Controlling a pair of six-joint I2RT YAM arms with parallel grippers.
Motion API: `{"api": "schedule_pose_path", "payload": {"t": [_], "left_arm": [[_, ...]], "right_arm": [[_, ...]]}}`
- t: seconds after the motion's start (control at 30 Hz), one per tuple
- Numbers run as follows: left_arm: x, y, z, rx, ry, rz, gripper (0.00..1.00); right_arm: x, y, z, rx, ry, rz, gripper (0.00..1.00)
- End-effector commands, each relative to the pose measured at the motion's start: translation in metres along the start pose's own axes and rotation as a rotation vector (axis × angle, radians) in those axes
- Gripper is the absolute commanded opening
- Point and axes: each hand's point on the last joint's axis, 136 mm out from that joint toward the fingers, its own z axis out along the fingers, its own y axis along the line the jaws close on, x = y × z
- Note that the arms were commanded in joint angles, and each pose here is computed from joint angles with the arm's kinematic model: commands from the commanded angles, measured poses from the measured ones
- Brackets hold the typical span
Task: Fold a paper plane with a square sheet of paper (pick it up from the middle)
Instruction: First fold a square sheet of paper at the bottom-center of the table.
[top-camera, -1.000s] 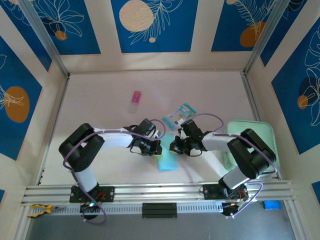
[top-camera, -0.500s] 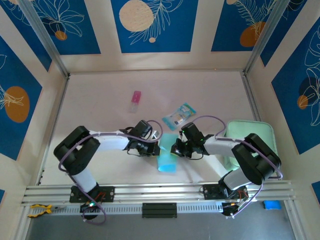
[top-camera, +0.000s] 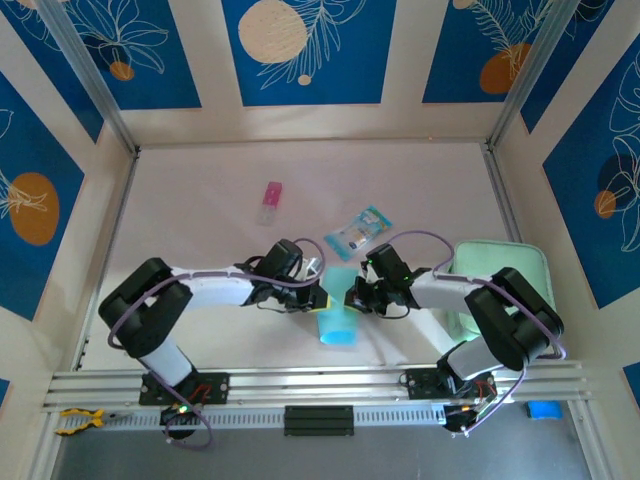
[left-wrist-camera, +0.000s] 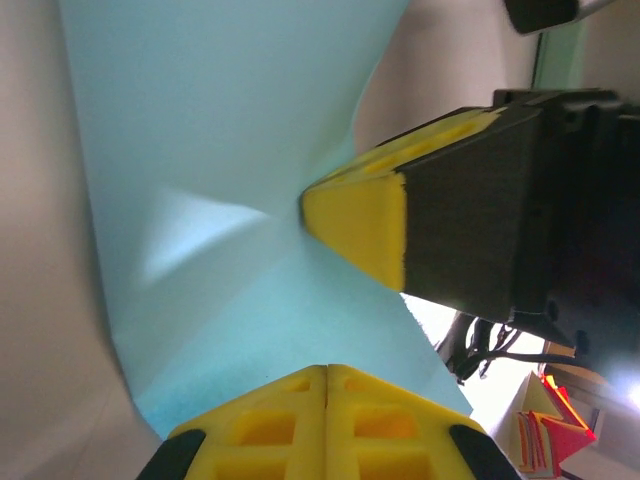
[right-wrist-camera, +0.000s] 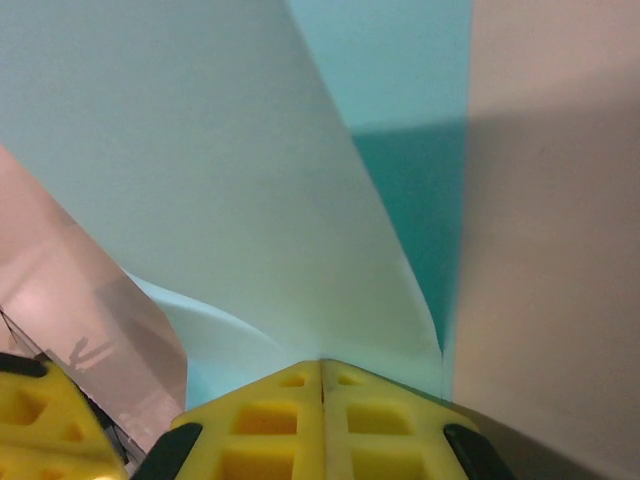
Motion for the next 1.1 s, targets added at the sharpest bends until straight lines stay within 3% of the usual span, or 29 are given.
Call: {"api": "schedule_pose_path", "payload": {"t": [0.0, 0.5, 0.83, 1.07], "left_arm": [[0.007, 0.003, 0.008, 0.020, 0.030, -0.013, 0.04], [0.020, 0.018, 0.017, -0.006, 0.069, -0.032, 0.05], [0.055, 0.070, 0.022, -0.137, 0.118, -0.050, 0.03], [0.039, 0.021, 0.005, -0.060, 0.062, 0.021, 0.05]], "right_arm": [[0.011, -0.032, 0.005, 0.094, 0.052, 0.020, 0.00], [0.005, -0.030, 0.009, 0.084, 0.090, -0.009, 0.00], [0.008, -0.038, 0.007, 0.118, 0.091, 0.005, 0.00], [0.006, -0.037, 0.004, 0.122, 0.088, -0.009, 0.00]]}}
